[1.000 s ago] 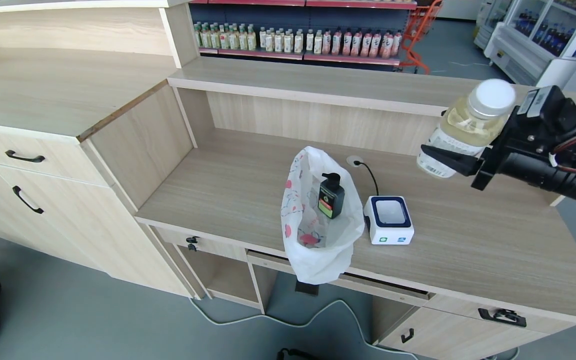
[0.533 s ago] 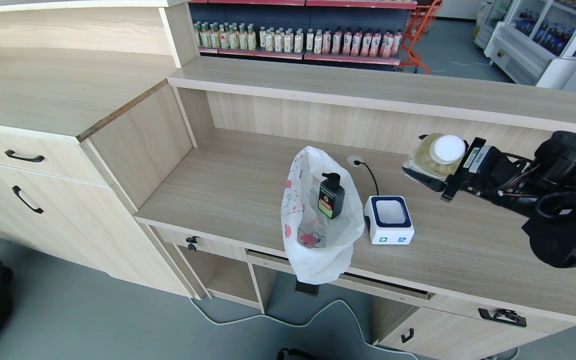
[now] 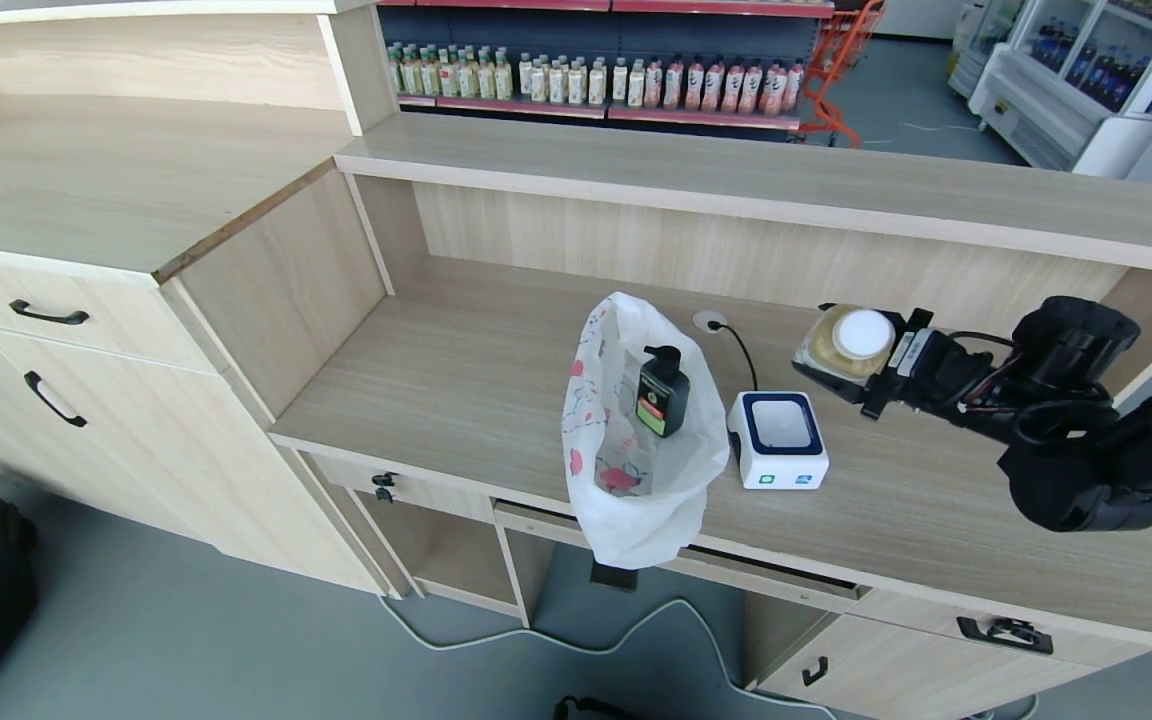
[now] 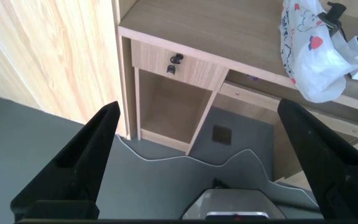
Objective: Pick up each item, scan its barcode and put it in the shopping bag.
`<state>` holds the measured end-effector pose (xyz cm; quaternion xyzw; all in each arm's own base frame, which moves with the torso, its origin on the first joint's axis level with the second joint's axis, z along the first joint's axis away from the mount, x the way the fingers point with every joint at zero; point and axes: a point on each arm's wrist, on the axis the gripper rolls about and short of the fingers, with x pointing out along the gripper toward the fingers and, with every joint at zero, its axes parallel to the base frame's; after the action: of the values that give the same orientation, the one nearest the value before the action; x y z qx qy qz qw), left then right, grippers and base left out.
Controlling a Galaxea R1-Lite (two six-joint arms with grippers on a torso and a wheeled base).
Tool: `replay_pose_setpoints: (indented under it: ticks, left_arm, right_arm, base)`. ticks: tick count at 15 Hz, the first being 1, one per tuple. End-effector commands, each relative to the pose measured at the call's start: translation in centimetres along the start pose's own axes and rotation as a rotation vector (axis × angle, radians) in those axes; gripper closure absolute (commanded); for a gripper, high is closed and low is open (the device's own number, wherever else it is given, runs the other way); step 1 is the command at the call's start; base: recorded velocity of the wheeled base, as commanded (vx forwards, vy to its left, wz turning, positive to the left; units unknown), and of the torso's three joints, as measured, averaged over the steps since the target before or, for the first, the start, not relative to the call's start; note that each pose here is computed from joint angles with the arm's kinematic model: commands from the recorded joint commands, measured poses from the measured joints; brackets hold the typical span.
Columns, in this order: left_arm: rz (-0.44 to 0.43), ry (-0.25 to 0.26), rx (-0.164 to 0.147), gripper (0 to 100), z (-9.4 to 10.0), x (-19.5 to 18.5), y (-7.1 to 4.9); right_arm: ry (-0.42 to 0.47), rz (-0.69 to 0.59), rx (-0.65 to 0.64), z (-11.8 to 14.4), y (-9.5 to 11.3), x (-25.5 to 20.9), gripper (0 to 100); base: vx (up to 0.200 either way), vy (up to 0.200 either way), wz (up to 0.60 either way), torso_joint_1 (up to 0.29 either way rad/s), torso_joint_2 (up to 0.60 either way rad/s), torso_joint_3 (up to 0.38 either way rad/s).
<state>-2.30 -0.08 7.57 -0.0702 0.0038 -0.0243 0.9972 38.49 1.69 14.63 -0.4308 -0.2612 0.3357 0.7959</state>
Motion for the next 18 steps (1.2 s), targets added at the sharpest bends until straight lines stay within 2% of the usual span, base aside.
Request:
replay_pose_setpoints:
  ticks: [1, 10, 18]
  left_arm:
    - [0.0, 0.0, -0.001, 0, 0.0, 0.0, 0.0]
    - [0.0, 0.0, -0.001, 0, 0.0, 0.0, 0.0]
    - [0.0, 0.0, -0.001, 0, 0.0, 0.0, 0.0]
  right_arm:
    - [0.001, 0.011, 0.012, -1.0, 0.7, 0.6, 100]
    - [0.02, 0.037, 0.032, -3.0, 2.5, 1.2, 100]
    - [0.006, 0.049, 0.04, -3.6, 3.4, 2.3, 100]
  base:
    - [0.0, 0.0, 0.0, 0.0, 0.0, 0.0]
    - [0.0, 0.0, 0.0, 0.0, 0.0, 0.0]
    - [0.0, 0.0, 0.0, 0.0, 0.0, 0.0]
